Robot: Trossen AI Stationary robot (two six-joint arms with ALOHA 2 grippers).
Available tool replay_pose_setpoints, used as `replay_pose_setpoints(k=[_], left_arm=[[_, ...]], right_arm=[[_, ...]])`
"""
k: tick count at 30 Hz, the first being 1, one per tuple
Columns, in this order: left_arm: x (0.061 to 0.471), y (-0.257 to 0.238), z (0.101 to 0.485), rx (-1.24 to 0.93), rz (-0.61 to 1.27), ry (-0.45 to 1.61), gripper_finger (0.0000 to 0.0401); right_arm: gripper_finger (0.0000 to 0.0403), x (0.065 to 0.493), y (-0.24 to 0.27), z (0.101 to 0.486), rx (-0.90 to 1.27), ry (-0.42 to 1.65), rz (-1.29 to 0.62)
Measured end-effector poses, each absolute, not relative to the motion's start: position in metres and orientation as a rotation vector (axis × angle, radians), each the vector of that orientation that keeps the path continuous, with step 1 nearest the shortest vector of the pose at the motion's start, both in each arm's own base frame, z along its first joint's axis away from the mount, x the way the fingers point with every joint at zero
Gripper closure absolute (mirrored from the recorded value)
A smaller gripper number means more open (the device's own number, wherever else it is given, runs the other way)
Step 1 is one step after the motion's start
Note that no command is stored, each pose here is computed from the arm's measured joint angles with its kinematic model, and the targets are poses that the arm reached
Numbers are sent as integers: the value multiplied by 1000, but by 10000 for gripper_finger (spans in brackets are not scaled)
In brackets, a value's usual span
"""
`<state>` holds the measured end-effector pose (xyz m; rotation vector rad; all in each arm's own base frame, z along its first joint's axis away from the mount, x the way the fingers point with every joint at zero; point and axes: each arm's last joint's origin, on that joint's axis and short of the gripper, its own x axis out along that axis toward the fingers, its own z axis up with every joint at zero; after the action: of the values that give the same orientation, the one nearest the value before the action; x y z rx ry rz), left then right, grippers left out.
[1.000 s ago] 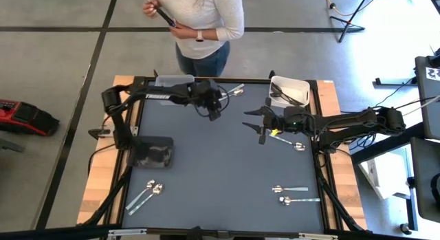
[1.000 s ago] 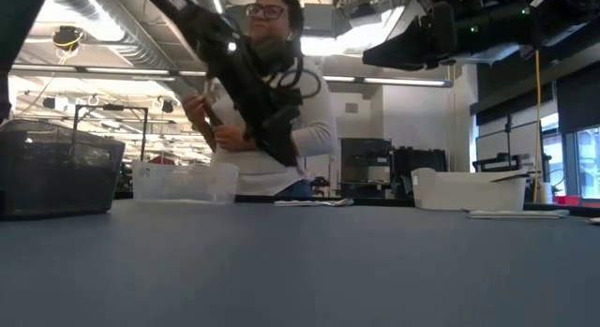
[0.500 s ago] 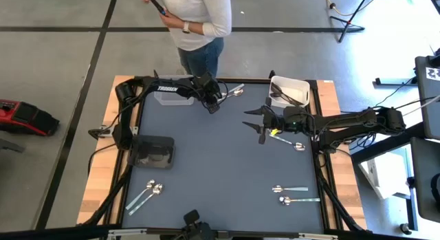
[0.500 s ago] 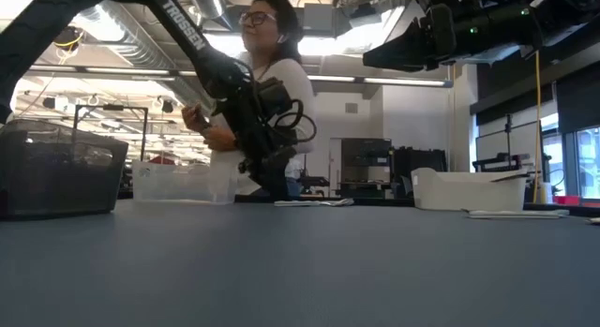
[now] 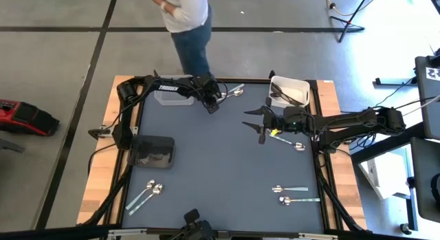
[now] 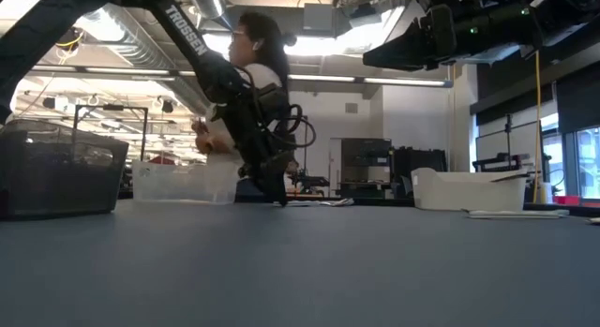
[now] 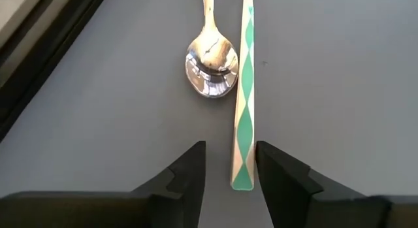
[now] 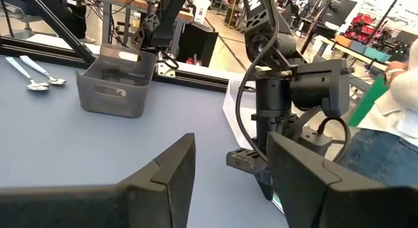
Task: Sort silverware by color (type)
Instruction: Put the green spoon into the transparent bin
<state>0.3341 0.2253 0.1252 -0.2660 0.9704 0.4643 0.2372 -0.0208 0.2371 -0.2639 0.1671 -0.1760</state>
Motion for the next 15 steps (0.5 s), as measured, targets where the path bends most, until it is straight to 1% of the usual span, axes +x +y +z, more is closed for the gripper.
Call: replay_pose_setpoints(k=[5, 12, 15], left_arm=[[336, 223, 120, -228, 445, 1003, 299], [338, 219, 119, -187, 417, 1015, 371], [340, 216, 120, -178, 414, 1018, 376]], right_arm=[[224, 237, -21, 237, -263, 166, -176], [224, 237, -21, 237, -264, 167, -176], [224, 237, -21, 237, -266, 167, -176]])
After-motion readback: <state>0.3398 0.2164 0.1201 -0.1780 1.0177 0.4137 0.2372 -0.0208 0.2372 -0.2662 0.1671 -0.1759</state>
